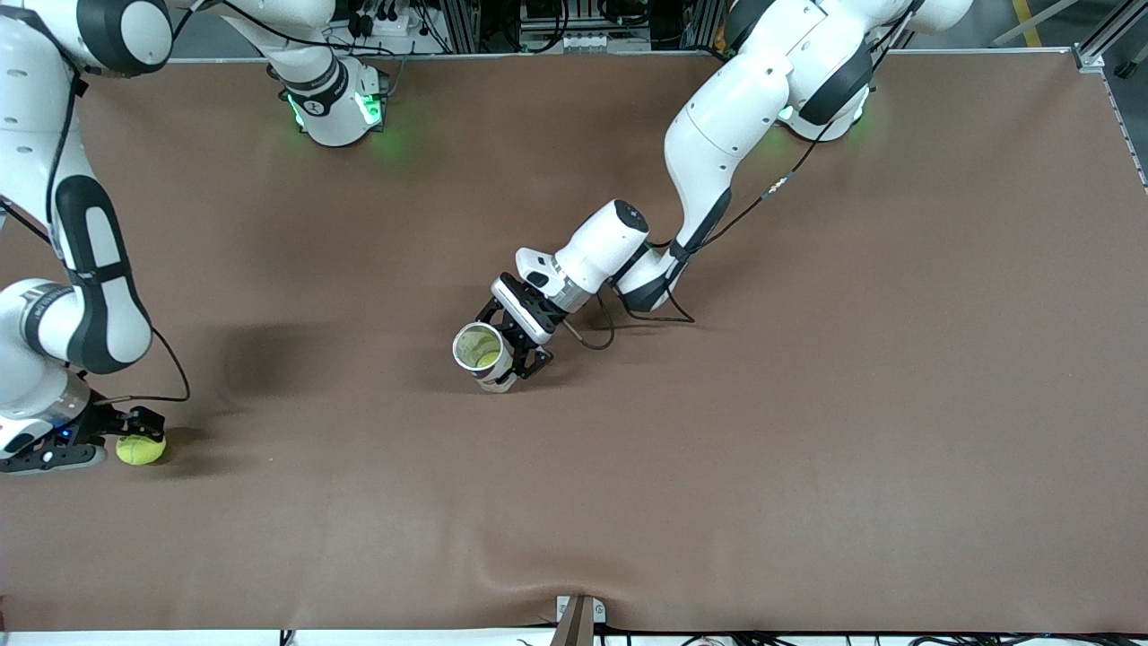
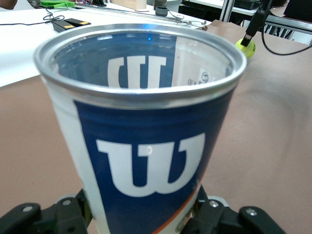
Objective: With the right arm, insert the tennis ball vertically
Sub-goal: 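Lower the right gripper and grasp the second yellow ball, then carry the second ball with the right gripper above the can's mouth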
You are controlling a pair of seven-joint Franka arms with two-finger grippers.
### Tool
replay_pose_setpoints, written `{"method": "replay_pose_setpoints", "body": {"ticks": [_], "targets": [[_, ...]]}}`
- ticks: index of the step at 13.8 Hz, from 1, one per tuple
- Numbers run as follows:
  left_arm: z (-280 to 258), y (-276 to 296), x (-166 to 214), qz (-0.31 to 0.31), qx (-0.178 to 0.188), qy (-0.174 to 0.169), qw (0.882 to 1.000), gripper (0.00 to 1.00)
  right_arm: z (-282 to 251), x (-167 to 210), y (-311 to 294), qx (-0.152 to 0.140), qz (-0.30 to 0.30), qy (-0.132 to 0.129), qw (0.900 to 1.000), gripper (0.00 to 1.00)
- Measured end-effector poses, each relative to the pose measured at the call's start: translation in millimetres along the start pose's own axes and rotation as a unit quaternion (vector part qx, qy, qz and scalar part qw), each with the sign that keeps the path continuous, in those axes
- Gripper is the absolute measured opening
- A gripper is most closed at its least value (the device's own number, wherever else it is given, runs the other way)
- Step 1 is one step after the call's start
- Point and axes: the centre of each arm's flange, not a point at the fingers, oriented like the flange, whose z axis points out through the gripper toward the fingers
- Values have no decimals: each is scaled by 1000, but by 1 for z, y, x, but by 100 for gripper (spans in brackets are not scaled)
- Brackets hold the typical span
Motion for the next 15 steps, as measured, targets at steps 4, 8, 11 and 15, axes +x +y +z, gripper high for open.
{"method": "replay_pose_setpoints", "body": {"ticks": [4,8,11,15], "targets": [[0,0,0,0,0,0,1000,77,17,-5,1,-4,-1,6,1000,100],[0,0,0,0,0,0,1000,77,22,-7,3,-4,-23,6,1000,81],[0,0,0,0,0,0,1000,77,19,-7,8,-7,-34,9,999,67],[0,0,0,0,0,0,1000,77,-7,9,-5,21,-41,-10,999,67]]}}
